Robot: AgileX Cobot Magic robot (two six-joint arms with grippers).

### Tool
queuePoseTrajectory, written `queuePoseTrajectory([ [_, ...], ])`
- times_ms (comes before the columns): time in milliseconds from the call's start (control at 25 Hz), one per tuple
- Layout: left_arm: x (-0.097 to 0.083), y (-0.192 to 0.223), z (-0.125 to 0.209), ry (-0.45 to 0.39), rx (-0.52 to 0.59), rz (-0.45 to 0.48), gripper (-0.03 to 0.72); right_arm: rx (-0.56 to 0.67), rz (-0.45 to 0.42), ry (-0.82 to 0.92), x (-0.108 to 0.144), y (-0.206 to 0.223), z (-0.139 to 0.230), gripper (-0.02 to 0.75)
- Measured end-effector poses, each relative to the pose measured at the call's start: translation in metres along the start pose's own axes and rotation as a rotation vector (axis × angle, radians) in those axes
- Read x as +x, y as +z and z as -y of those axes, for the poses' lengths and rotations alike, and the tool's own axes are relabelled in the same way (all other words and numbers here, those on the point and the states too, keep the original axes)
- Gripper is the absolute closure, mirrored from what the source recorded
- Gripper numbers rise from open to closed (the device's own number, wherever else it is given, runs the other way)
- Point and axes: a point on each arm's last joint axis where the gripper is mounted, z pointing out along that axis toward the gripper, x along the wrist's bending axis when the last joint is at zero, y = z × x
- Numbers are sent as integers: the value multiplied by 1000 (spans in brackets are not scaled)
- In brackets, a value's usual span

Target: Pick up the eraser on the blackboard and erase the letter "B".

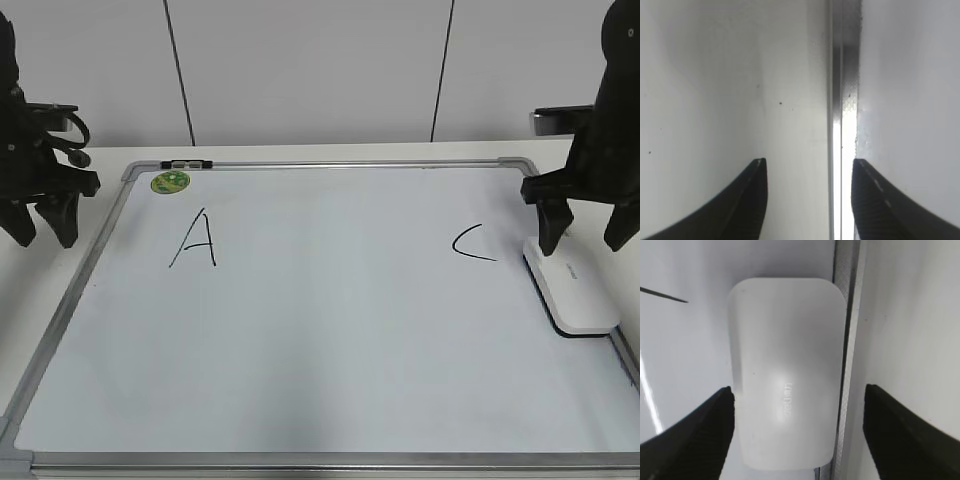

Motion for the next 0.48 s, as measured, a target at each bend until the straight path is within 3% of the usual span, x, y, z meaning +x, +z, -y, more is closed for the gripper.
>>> queuePoseTrajectory([
  [240, 1, -4, 7, 0, 65, -5, 312, -16, 0, 34, 0, -11, -5, 151],
  [480, 0, -45, 12, -11, -26, 23, 332, -27, -44, 72, 3, -19, -2, 152],
])
